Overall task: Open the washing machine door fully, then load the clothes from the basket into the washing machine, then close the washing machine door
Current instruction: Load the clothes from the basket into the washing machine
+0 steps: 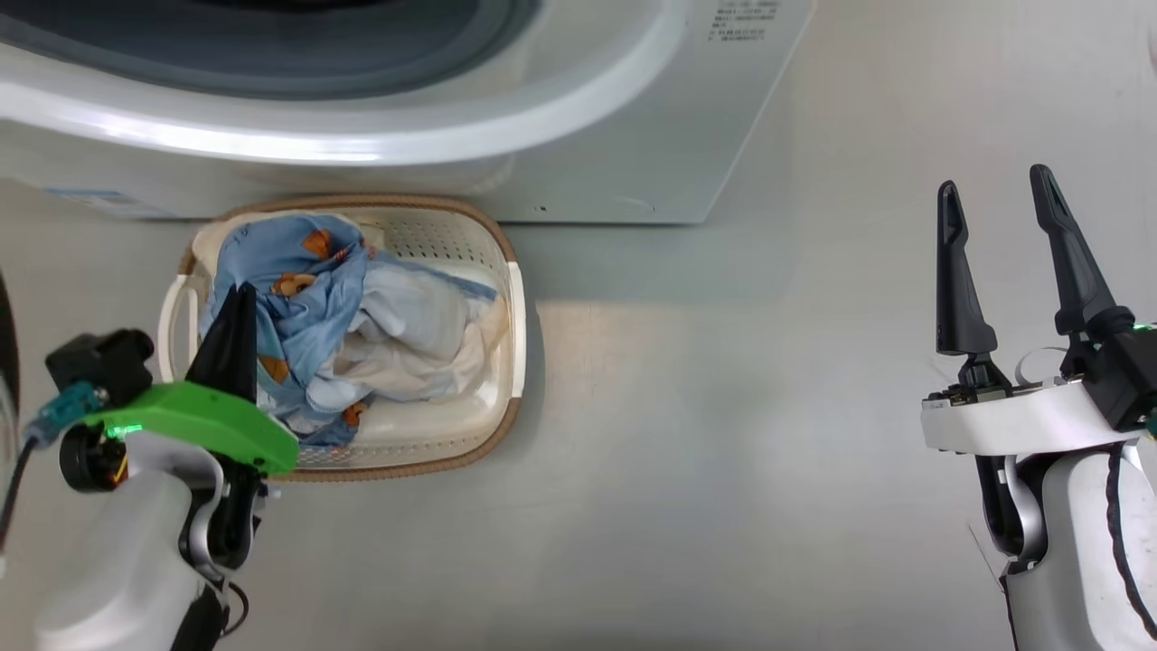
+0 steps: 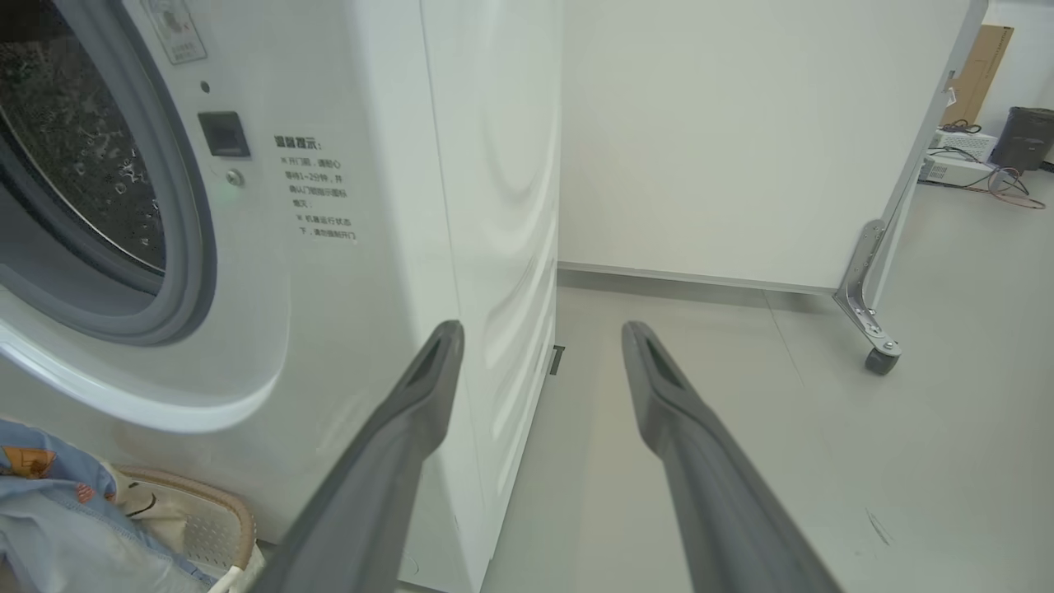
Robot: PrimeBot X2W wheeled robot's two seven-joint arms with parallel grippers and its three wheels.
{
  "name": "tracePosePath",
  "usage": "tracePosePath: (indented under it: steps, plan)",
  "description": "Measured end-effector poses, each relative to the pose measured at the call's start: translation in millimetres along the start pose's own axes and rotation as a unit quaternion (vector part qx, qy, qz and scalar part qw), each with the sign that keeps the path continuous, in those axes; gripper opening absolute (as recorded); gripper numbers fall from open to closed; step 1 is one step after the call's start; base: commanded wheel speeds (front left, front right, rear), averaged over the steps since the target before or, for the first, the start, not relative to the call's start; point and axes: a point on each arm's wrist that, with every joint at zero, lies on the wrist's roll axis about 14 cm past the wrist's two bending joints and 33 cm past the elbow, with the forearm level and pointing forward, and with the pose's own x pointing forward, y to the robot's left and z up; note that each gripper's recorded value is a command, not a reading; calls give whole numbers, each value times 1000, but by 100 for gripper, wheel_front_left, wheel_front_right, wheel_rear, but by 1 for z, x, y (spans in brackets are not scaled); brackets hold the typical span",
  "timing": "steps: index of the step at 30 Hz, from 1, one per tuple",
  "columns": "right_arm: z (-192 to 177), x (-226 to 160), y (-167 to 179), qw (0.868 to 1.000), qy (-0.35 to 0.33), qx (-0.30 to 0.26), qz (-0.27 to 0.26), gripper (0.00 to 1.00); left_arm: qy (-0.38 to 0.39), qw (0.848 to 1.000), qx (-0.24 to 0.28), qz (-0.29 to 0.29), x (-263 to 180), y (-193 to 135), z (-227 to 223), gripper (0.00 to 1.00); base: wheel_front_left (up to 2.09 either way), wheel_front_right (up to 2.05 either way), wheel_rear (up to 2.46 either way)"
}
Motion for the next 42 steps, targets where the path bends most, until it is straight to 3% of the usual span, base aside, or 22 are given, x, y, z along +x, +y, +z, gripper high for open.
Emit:
tracePosePath:
  steps: [12,26,42]
  plan:
    - [36,-30,13,1000,-21,-11,10,100,-116,993,25,3,-65,-14,57,0,0,0,0]
    - [38,-96,23,1000,2,1,1,100,-162,985,50,19,-147,-21,53,0,0,0,0]
    - [55,-159,18,999,-20,-4,-26,100,-215,974,70,-31,-207,-61,53,0,0,0,0]
